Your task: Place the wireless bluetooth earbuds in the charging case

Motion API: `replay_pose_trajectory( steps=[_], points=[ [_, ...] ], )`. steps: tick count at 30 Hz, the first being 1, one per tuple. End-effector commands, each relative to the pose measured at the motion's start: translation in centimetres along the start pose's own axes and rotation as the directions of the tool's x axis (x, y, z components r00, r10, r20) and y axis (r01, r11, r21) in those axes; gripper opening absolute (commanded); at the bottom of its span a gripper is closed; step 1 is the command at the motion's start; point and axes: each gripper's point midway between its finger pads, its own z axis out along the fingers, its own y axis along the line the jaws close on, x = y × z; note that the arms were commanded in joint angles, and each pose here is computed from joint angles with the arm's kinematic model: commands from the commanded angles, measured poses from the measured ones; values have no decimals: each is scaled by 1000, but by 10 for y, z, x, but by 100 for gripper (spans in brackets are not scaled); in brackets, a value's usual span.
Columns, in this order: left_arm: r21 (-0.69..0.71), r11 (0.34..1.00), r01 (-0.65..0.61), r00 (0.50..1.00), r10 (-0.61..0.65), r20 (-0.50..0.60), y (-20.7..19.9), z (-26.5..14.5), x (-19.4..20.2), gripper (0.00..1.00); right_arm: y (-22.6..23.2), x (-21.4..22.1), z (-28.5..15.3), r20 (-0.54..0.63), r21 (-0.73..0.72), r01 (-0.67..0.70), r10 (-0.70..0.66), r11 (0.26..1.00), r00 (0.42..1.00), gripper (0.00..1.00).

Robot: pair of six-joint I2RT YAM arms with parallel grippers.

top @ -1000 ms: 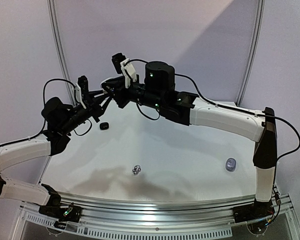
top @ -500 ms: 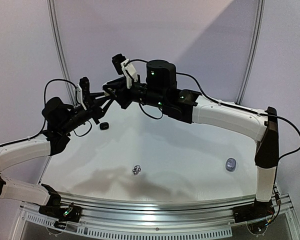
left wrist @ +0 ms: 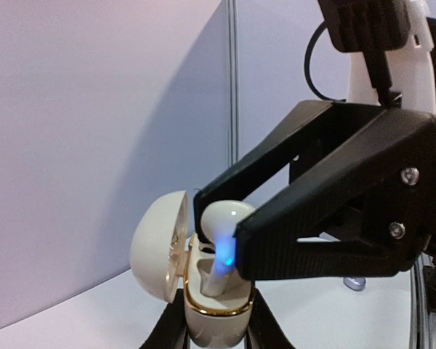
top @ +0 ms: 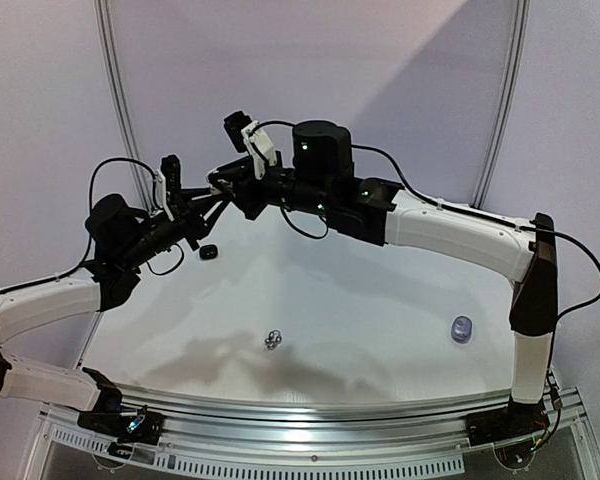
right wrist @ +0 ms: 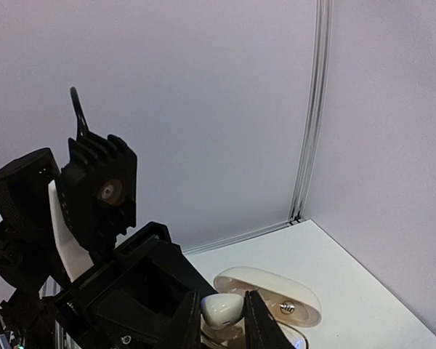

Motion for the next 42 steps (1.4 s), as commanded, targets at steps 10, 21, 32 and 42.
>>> replay_pose_trajectory(
  steps=[10,21,32,42],
  points=[
    [25,998,-62,987,58,152,-8,-7,-53,0,-19,19,-2,-86,39,-1,4,999,996,19],
    [-76,997,-24,995,31,93,13,-8,-40,0,-16,-24,-17,14,12,-75,74,997,997,26],
    [-178,984,16,1000,-16,2,35,-15,-16,0,-17,-115,-78,209,-45,-193,198,980,958,36],
    [-214,977,7,1000,-9,-10,40,-19,-13,0,-150,66,-90,-98,622,-361,527,694,844,51]
  ],
)
